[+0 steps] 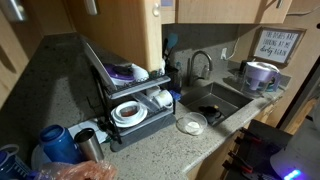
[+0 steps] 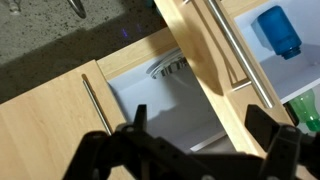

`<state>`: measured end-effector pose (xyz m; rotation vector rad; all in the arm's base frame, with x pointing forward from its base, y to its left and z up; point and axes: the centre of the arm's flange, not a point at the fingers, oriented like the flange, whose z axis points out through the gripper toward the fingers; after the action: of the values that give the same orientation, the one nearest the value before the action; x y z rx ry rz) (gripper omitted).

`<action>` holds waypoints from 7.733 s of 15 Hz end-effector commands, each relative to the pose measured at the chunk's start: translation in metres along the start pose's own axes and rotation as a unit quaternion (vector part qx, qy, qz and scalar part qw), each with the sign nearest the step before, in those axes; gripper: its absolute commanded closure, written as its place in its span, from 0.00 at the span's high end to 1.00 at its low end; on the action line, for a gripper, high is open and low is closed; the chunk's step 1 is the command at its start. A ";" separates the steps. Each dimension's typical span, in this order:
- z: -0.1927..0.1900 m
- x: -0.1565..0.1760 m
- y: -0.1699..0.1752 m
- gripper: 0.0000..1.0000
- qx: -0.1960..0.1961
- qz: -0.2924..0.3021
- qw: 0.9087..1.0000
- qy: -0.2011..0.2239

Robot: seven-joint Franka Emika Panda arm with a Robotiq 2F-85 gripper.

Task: Open the left door of the cabinet above the faucet

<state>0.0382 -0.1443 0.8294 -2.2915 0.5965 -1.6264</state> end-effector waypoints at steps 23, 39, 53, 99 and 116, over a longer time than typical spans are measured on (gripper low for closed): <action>0.081 0.021 0.012 0.00 -0.035 0.042 0.998 -0.037; 0.097 0.011 -0.008 0.00 0.037 0.043 0.993 -0.104; 0.119 -0.019 -0.062 0.00 0.110 0.002 0.974 -0.199; 0.217 -0.064 -0.105 0.00 -0.058 -0.073 0.984 -0.150; 0.252 -0.107 -0.014 0.00 -0.242 -0.133 0.928 -0.250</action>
<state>0.2524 -0.0788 0.6713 -3.0637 0.6303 -1.0579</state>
